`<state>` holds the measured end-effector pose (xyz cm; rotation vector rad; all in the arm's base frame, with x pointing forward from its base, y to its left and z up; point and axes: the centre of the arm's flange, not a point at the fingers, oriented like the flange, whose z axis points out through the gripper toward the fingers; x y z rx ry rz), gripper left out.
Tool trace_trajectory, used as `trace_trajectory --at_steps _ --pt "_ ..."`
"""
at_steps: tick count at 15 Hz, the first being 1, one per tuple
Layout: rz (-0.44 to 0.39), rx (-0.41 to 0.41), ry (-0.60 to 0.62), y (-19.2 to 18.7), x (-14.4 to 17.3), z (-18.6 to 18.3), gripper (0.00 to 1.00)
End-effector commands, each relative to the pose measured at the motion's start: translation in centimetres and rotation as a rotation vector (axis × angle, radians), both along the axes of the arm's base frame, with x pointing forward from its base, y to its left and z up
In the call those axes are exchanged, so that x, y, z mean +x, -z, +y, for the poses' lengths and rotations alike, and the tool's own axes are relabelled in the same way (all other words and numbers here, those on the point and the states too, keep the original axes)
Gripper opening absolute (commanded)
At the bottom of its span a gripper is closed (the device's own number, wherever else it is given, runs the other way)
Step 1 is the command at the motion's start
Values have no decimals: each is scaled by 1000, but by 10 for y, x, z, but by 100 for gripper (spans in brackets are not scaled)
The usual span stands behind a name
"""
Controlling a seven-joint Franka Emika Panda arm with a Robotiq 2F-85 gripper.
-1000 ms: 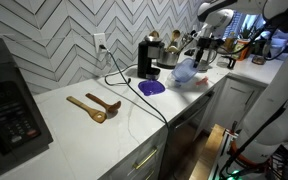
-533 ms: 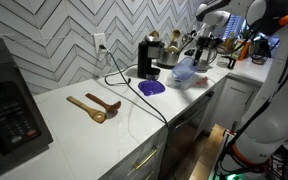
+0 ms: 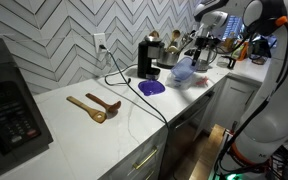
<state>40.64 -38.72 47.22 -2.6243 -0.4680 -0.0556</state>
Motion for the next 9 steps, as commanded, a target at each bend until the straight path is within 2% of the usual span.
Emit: trace_trajectory --at_steps 1,5,9 --pt "15 37 -60 -2 8 -11 2" --pt "30 56 -107 -1 19 -23 2" --pt "3 40 -138 9 37 -28 2"
